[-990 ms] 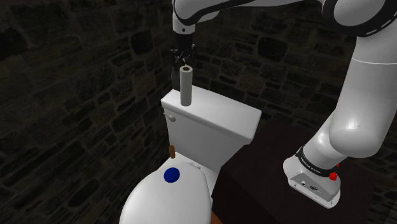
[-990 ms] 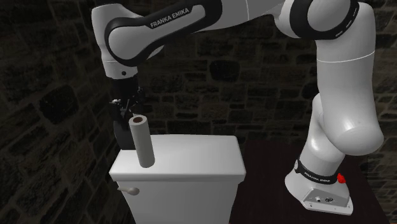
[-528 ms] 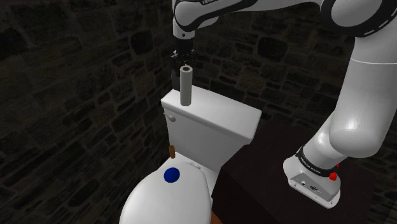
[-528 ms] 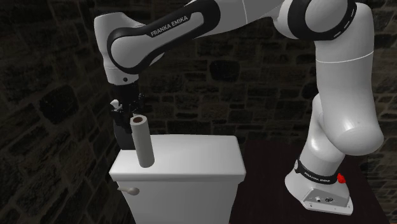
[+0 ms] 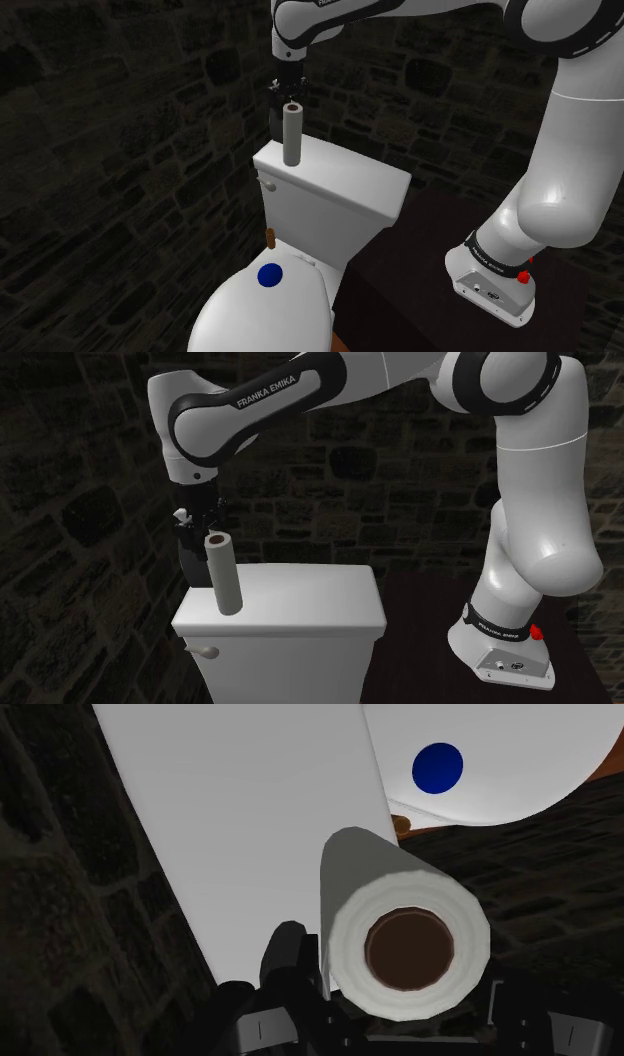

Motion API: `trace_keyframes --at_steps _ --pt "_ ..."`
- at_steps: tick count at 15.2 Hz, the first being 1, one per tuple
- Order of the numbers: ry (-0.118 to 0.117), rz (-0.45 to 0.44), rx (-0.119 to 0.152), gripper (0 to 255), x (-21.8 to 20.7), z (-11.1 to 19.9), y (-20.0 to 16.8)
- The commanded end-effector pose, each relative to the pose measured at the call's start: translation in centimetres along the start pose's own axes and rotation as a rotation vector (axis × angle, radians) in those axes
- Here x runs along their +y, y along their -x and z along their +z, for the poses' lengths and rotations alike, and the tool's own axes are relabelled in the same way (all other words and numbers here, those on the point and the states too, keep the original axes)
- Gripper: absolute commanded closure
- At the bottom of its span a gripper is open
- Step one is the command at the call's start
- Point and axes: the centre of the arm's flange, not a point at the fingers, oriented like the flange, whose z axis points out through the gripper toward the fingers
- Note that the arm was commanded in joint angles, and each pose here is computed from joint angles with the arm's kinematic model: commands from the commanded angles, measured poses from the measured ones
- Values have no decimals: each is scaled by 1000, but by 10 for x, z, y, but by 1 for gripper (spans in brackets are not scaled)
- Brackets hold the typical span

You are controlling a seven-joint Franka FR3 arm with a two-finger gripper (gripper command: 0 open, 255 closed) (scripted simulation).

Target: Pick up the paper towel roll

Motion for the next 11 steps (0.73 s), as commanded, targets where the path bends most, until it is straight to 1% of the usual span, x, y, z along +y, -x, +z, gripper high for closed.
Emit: trace_keyframes --at_steps 1,11 --pt "-1 -1 -1 255 -1 -7 0" --pt "-1 -1 -1 255 -4 -60 2"
